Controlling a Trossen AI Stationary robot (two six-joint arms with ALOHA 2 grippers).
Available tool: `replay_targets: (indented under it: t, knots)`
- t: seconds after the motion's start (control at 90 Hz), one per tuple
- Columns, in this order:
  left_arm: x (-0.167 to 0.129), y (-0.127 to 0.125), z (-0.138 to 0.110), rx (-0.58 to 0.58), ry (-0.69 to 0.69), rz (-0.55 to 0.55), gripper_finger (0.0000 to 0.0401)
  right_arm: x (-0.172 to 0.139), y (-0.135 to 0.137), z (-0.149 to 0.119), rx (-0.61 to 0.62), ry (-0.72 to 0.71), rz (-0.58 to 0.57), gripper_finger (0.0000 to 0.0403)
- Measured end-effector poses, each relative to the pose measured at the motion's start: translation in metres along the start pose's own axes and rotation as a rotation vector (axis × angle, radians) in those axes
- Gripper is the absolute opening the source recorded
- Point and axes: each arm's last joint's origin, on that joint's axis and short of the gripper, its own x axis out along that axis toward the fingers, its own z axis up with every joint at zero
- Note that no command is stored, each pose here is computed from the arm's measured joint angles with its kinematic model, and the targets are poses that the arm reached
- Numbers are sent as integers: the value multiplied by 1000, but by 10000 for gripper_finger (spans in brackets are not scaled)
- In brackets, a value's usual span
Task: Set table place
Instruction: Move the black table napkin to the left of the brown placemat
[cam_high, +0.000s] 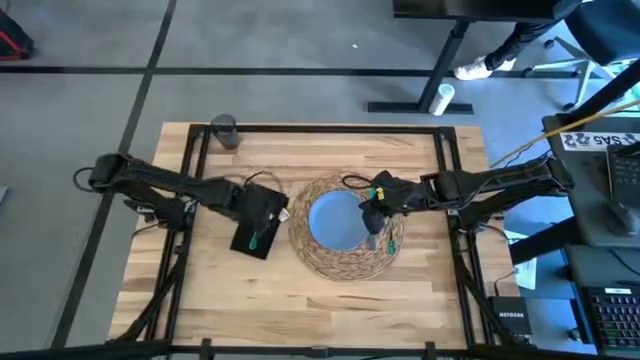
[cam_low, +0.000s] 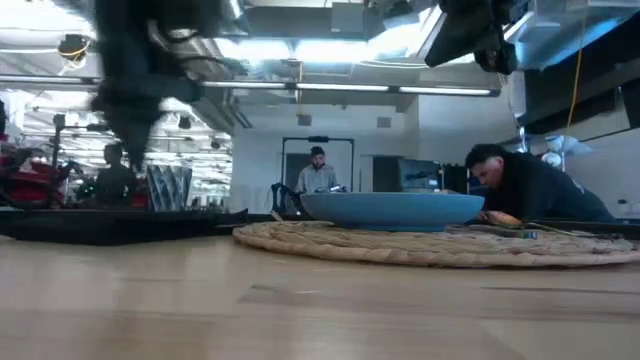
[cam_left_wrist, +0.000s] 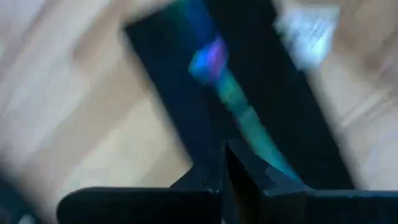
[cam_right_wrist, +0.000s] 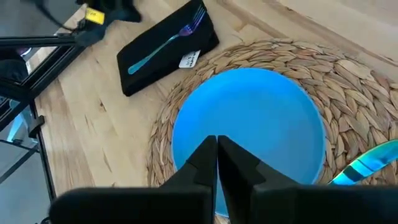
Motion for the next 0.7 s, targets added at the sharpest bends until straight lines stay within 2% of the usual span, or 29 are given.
replay_targets:
  t: [0.1, 0.278, 0.589, 0.7]
  knots:
    - [5, 0, -20, -53, 48, 43, 0, 0, 0, 0, -2, -1, 0, 0]
    - [26, -3, -42, -151, 76, 14, 0, 0, 0, 0, -19, -1, 0, 0]
    - [44, -5, -57, -225, 84, -35, 0, 0, 0, 0, -22, -3, 2, 0]
    - [50, -4, -61, -248, 89, -16, 0, 0, 0, 0, -25, -3, 2, 0]
